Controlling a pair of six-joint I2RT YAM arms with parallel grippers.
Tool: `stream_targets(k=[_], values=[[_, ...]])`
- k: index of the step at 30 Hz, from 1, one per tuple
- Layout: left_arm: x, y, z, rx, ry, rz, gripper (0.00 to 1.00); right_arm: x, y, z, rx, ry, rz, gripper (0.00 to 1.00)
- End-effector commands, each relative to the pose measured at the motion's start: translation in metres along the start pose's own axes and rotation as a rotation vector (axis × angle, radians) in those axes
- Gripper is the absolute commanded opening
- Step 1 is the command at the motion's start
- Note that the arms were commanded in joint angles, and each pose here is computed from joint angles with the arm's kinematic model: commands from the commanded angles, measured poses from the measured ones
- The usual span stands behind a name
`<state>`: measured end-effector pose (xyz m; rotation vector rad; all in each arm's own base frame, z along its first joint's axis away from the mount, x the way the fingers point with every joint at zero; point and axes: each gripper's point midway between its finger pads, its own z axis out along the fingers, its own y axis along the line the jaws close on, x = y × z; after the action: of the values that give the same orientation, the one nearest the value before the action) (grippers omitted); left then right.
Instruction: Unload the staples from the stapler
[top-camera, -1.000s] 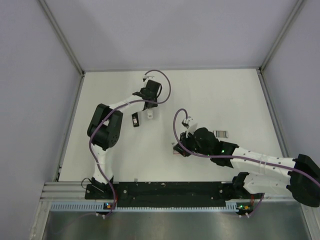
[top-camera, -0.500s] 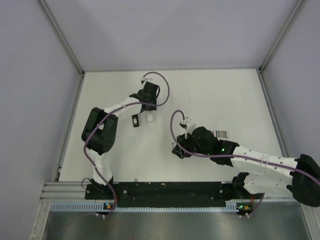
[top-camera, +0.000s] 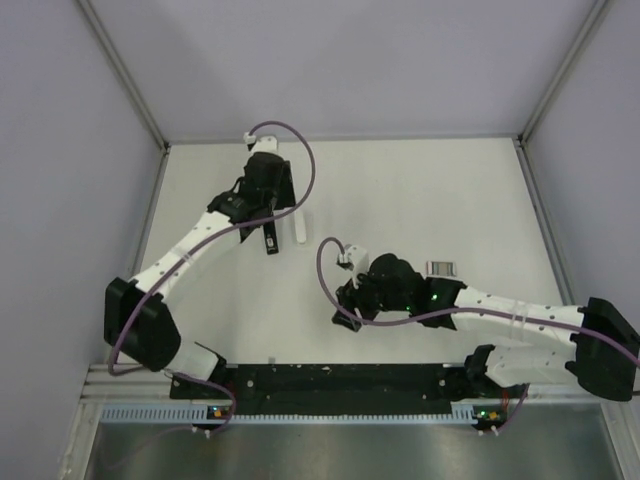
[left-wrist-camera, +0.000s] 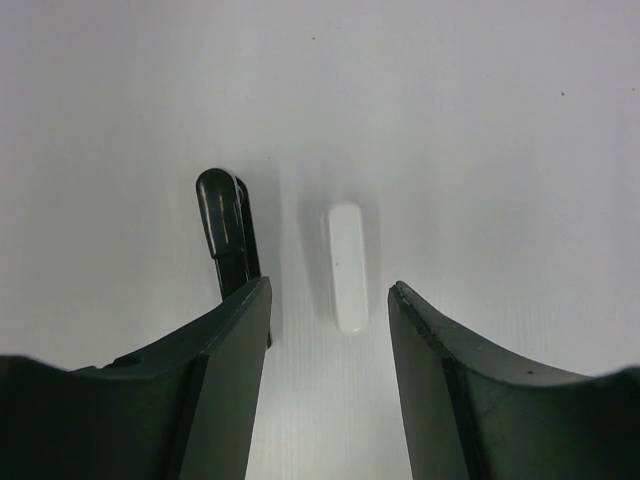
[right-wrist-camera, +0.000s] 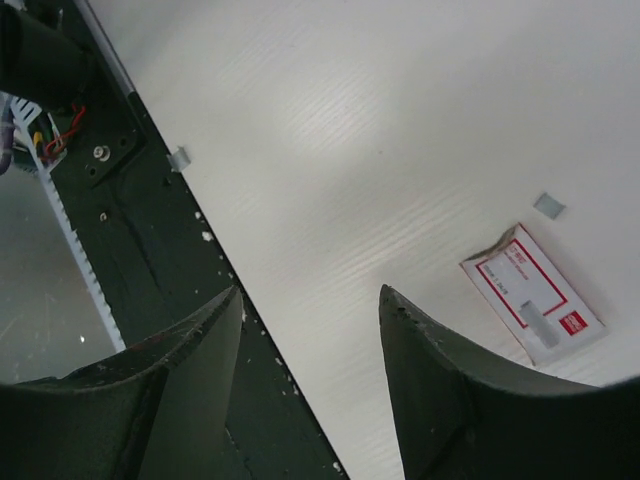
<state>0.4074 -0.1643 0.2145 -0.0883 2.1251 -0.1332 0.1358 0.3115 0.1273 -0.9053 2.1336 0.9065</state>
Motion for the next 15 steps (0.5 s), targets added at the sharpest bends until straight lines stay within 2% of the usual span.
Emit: stream_targets(k=[1, 2, 8, 9, 15], values=[[-0.006, 0.006, -0.053, 0.069, -0.025, -0.048, 0.57, -0.017, 0.039, 0.003, -0.134, -0.006, -0.134, 0.58], [-0.005, 0.007, -0.061, 0.086, -0.03, -0.046, 0.61, -0.016, 0.044, 0.004, -0.148, 0.0, -0.151, 0.58], [0.013, 0.026, -0.118, 0.153, -0.029, -0.036, 0.64, -0.006, 0.079, 0.012, -0.286, 0.051, -0.257, 0.6], [0.021, 0.027, -0.124, 0.168, -0.017, -0.036, 0.7, -0.006, 0.086, 0.014, -0.308, 0.06, -0.278, 0.6], [0.039, 0.033, -0.164, 0.261, -0.03, -0.076, 0.72, 0.004, 0.11, 0.041, -0.354, 0.132, -0.401, 0.61]])
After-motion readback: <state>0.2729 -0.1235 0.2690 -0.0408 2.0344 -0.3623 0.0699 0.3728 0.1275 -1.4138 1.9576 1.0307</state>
